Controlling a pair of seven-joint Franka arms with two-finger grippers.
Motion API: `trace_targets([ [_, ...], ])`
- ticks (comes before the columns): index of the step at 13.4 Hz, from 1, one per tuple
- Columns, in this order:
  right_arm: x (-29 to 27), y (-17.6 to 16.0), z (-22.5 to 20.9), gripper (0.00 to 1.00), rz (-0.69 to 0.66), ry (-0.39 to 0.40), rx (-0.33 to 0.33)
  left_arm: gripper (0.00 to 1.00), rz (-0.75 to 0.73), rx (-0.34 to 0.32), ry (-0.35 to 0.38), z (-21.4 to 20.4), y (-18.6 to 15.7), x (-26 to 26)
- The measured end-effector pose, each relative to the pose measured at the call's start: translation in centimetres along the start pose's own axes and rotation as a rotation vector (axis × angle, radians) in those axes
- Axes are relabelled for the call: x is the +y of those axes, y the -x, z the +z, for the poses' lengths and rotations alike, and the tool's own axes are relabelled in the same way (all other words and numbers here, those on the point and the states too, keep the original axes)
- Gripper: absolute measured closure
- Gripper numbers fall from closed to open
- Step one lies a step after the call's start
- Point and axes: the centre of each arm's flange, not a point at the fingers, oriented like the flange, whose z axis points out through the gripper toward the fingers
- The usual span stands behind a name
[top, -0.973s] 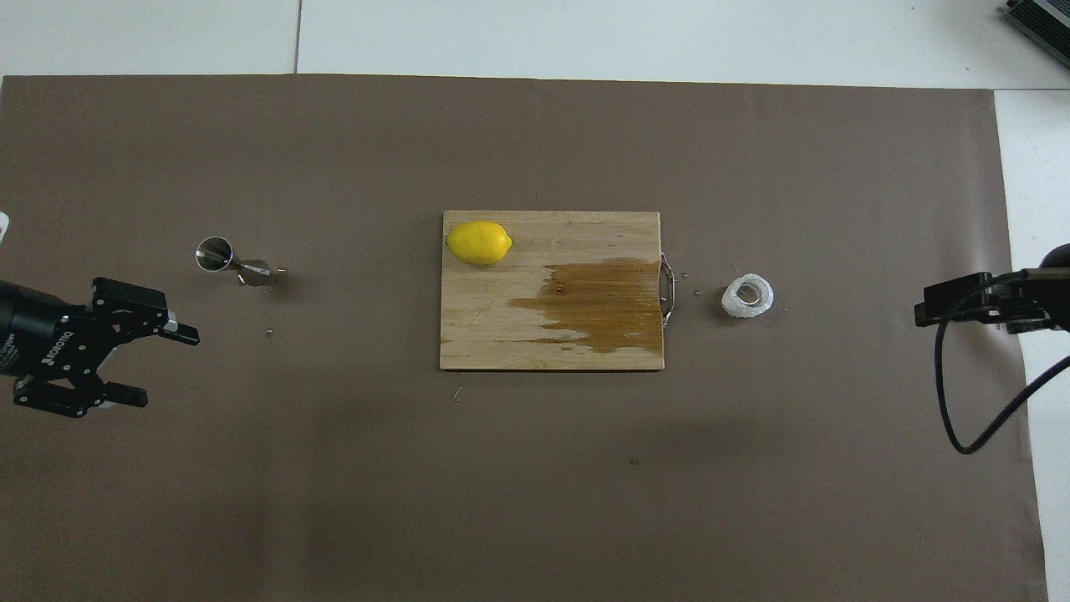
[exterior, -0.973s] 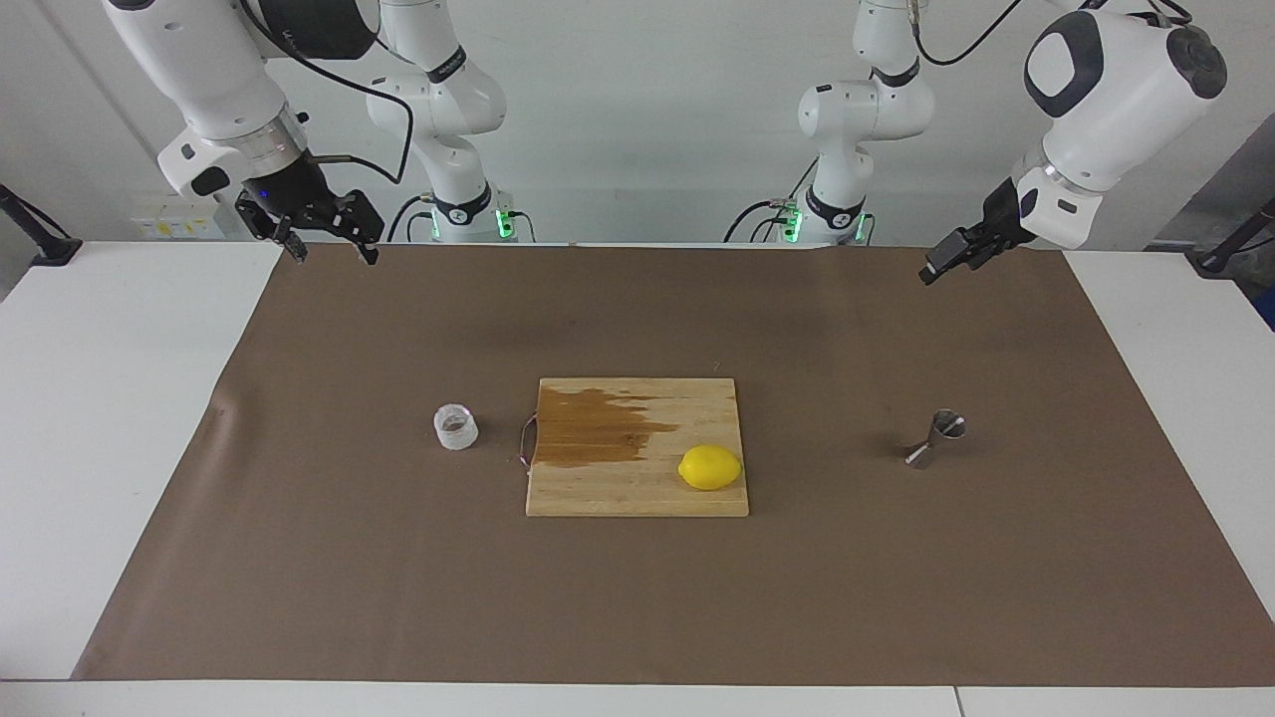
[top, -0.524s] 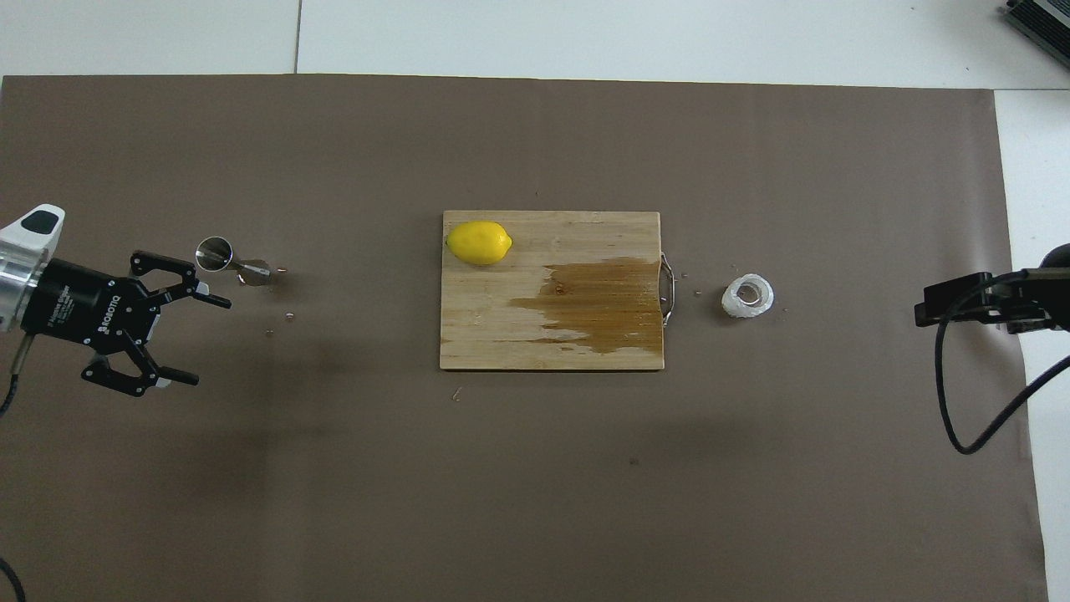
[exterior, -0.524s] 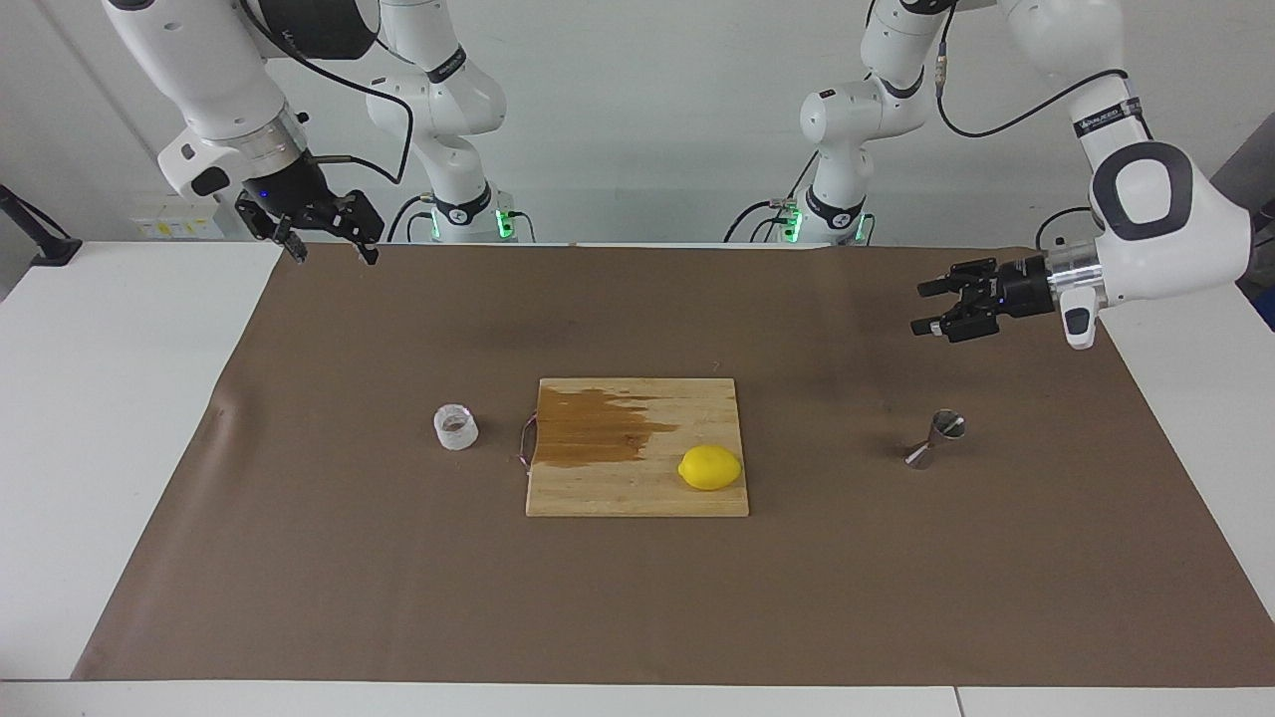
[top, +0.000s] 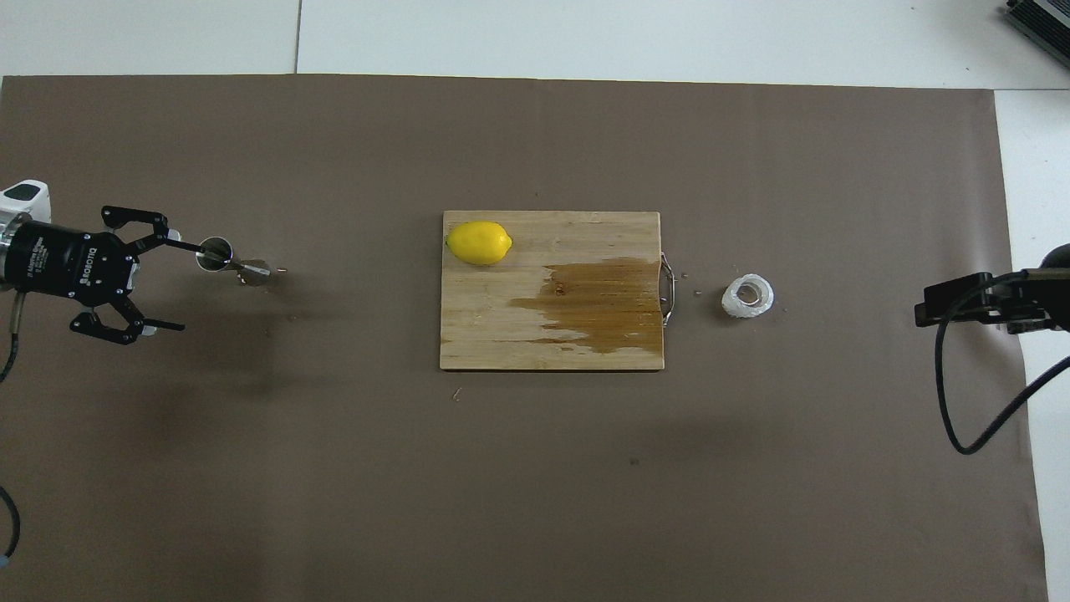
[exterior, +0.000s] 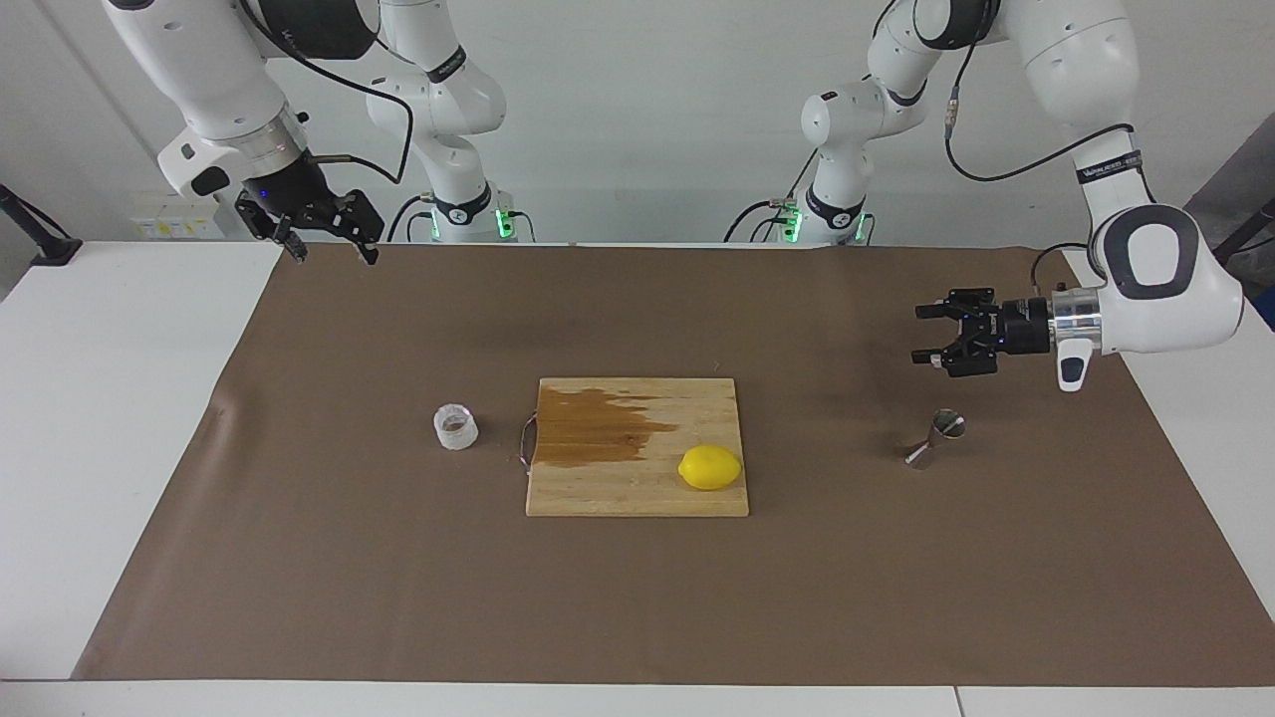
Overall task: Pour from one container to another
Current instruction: 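Move the open left gripper toward the small metal cup, then close the left gripper around the small metal cup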
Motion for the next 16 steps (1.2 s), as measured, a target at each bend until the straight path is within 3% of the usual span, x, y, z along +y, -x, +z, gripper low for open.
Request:
trace_targets([
  [4,0.0,0.0,0.0,0.0,0.0,0.0,0.0,0.0,-0.077,0.0,0.126,-2.3,-1.8,1.3],
  [10,0.0,0.0,0.0,0.0,0.0,0.0,0.0,0.0,-0.16,-0.052,0.123,0.0,-7.4,1.4],
  [16,0.0,0.0,0.0,0.0,0.0,0.0,0.0,0.0,-0.198,-0.088,0.142,0.5,-9.3,1.3],
])
